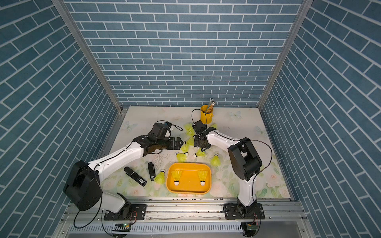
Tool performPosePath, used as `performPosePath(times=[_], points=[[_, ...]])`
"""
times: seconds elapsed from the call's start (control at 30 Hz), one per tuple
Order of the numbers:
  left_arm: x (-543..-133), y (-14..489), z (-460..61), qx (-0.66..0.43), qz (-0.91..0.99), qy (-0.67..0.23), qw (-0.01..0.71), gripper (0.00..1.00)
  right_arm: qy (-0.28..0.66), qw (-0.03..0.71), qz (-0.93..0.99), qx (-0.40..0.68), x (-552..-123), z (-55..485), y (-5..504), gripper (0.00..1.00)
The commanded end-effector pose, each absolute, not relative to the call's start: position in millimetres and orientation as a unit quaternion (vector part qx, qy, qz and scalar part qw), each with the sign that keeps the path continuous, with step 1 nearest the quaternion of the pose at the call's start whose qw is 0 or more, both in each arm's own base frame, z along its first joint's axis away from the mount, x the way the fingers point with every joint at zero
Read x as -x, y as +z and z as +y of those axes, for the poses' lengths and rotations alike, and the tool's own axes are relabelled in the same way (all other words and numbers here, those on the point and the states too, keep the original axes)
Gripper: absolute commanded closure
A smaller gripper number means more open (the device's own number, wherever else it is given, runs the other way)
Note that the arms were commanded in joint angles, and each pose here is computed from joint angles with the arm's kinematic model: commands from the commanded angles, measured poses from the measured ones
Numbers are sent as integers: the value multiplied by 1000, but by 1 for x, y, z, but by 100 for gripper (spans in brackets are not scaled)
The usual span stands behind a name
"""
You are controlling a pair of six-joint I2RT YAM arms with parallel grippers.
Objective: Put the shuttlecocks into the storage box
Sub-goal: Pick up the shuttlecock at the center of the board.
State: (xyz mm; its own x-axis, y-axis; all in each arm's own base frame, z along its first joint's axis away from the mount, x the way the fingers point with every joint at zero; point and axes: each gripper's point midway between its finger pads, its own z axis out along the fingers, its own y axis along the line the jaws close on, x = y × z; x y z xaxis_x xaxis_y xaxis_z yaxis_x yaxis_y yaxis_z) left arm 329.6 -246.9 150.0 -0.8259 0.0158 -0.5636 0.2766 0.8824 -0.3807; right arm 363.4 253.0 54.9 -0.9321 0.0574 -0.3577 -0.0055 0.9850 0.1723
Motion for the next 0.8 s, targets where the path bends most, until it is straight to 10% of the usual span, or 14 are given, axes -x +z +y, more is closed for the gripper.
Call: performPosePath(times=[0.0,0.77], points=[[-330,143,-248,-87,927,-237,278,1,74,177,981,-22,-367,251,41,49],[-333,104,-251,-78,926,-302,211,0,73,151,985,-36,-357,249,11,60]])
